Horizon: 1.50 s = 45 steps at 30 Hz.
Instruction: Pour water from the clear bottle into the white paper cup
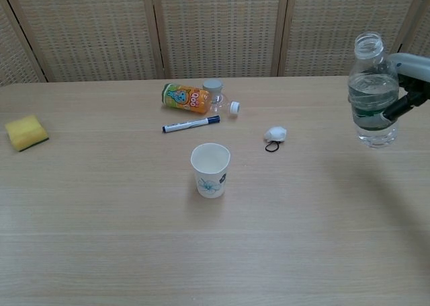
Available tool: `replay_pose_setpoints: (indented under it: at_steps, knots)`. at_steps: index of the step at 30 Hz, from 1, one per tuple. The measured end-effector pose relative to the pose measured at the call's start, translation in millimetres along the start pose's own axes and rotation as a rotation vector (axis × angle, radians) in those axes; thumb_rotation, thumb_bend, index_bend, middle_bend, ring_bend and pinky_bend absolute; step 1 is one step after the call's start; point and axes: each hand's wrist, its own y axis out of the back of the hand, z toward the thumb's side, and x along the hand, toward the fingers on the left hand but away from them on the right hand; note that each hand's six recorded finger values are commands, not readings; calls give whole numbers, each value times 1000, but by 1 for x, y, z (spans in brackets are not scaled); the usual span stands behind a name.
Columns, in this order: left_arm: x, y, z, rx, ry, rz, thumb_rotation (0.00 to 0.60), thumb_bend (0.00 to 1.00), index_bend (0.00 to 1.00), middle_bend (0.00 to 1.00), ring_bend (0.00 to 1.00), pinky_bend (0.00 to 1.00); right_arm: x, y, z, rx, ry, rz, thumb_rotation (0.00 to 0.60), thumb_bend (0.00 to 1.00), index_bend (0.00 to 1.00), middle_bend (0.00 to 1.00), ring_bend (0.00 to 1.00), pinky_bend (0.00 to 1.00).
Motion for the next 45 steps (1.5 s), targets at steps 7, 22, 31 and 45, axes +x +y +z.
replay_pose_setpoints:
  at_steps: [7,22,31,45]
  knots:
    - [1,0,-1,-5,-2,-8,600,0,0,0,0,0,-20,-3,41,252,-5,0,600,962,565,587,607,738]
    - [4,-2,-1,-10,-5,-25,600,0,0,0,0,0,-32,-46,127,512,-39,20,600,962,565,590,612,751]
    - [4,-3,-1,-12,-3,-29,600,0,0,0,0,0,-37,-63,149,557,-66,14,600,962,565,590,613,751]
    - [6,-3,-4,-23,5,-38,600,0,0,0,0,0,-40,-80,154,689,-115,-30,600,962,565,596,623,753]
